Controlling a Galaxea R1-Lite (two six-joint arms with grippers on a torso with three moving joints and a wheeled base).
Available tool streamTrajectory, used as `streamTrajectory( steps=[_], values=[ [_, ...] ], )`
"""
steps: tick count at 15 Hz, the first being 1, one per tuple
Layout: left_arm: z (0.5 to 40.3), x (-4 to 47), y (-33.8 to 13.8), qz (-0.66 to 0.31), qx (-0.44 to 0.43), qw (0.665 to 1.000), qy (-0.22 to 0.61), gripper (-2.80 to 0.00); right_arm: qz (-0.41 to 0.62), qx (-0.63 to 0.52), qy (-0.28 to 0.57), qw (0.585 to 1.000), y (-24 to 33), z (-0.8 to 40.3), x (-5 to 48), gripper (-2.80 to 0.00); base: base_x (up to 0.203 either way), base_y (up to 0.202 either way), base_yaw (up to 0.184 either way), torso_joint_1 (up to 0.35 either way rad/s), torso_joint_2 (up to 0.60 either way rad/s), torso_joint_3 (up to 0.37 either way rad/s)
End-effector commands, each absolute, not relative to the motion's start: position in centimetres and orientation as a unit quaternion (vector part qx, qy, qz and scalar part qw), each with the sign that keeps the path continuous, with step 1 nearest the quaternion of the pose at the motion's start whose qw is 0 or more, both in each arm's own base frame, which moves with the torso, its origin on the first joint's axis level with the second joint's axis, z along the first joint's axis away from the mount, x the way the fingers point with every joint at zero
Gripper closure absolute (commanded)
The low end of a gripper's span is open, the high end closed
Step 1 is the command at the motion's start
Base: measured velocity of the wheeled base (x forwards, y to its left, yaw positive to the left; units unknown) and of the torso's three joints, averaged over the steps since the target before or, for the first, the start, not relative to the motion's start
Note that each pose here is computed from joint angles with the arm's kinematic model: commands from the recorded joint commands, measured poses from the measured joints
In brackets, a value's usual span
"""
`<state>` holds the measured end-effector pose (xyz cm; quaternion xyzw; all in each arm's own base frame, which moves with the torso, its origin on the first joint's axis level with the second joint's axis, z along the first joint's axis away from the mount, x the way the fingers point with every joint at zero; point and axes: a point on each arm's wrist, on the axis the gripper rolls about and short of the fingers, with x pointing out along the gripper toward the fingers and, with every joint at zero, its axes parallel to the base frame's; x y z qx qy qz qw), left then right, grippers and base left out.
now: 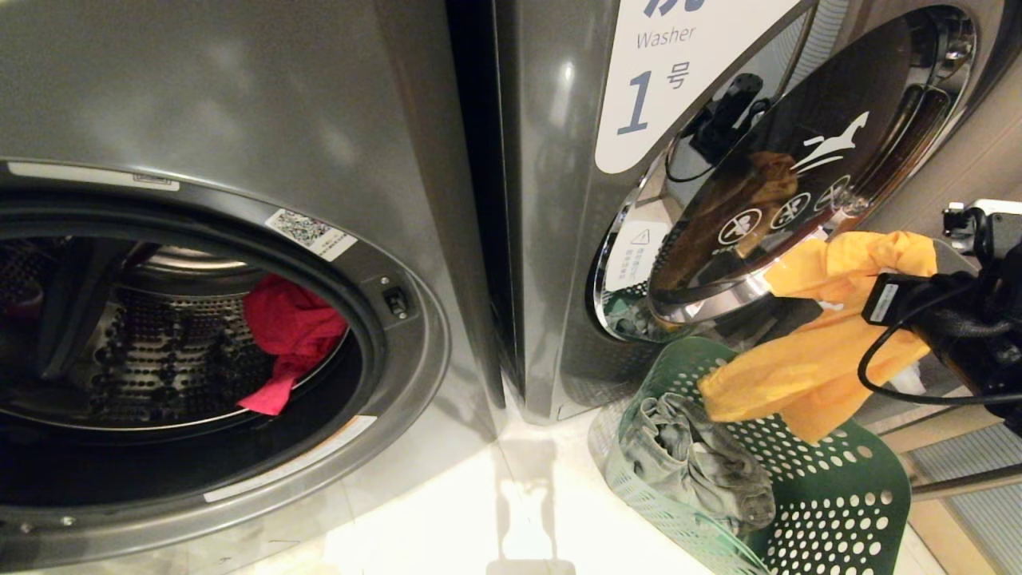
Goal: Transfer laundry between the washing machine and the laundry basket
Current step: Pick a cloth and place it into the basket
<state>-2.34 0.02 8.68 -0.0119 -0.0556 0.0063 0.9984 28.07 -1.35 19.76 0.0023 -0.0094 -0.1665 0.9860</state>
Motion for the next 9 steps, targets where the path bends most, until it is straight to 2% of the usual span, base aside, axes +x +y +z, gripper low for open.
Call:
streamTrajectory(
  steps=[1, 6, 9],
  values=[
    [7.6, -2.0, 0.0, 0.007, -0.012, 0.999, -0.035, 0.00, -0.140, -0.002, 0.005, 0.990, -1.0, 19.0, 26.8, 0.00, 0.000, 0.000, 0.000, 0.000, 0.00, 0.000],
    [7.6, -2.0, 0.0, 0.007, -0.012, 0.999, -0.035, 0.00, -0.042, -0.011, 0.043, 0.998, 2.0, 16.9, 22.1, 0.00, 0.000, 0.000, 0.000, 0.000, 0.00, 0.000],
    [7.6, -2.0, 0.0, 0.006, -0.012, 0.999, -0.035, 0.00, -0.029, -0.017, 0.063, 0.997, 2.4, 15.9, 21.3, 0.00, 0.000, 0.000, 0.000, 0.000, 0.00, 0.000]
  ],
)
